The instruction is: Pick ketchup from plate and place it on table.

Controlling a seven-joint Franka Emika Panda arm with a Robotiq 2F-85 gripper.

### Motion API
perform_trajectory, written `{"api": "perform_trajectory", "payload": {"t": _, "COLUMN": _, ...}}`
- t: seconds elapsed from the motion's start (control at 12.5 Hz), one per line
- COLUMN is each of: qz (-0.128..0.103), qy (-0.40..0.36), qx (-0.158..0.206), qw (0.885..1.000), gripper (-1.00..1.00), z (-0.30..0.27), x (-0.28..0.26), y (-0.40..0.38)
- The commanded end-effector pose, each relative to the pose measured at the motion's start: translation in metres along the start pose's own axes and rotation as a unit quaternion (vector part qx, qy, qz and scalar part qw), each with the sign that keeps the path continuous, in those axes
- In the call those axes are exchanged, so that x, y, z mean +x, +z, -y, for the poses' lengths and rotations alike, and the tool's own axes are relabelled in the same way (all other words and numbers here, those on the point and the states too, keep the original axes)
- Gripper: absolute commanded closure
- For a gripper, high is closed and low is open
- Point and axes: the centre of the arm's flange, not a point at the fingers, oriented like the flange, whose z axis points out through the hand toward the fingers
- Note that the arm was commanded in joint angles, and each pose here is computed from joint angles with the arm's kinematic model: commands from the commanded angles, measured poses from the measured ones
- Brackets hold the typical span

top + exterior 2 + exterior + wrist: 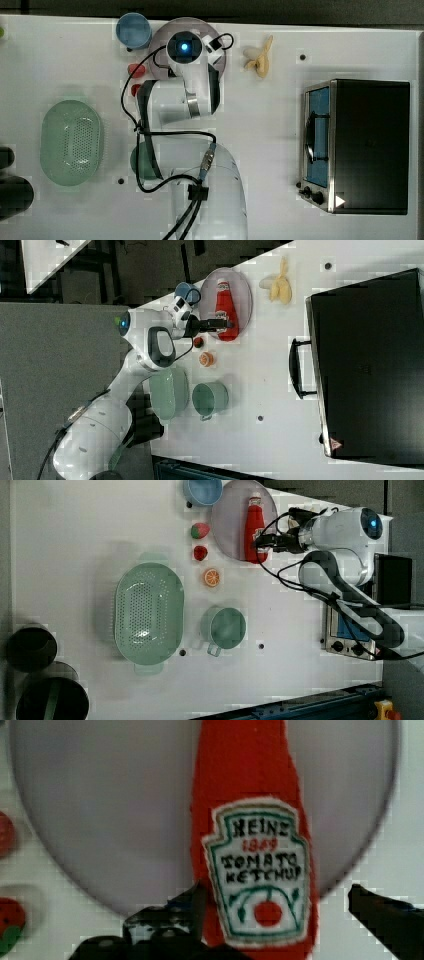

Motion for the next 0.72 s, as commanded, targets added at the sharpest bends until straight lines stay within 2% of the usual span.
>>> {"api": "perform_trajectory", "payload": {"t": 0.08, "qz": -0.029, "qy": -0.033, "qx": 0.006, "qw": 0.999, "gripper": -1.00, "z": 0.006, "x": 0.007, "y": 0.008}}
{"api": "perform_trajectory", "payload": {"t": 0.16, "qz": -0.031, "qy": -0.032, "qx": 0.007, "qw": 0.999, "gripper": -0.93, "z": 0.005, "x": 0.007, "y": 0.015}}
{"api": "perform_trajectory", "payload": {"t": 0.24, "qz": -0.029, "qy": -0.031, "qx": 0.007, "qw": 0.999, "gripper": -0.69, "z": 0.004, "x": 0.006, "y": 0.021}}
{"api": "perform_trajectory", "payload": {"t": 0.4, "qz": -0.044, "qy": -0.032, "qx": 0.012, "qw": 0.998, "gripper": -0.23, "z": 0.006, "x": 0.010, "y": 0.018}}
{"api": "perform_trajectory", "payload": {"t": 0.72, "qz": -0.057, "qy": -0.029, "qx": 0.012, "qw": 0.998, "gripper": -0.21, "z": 0.005, "x": 0.015, "y": 0.000}}
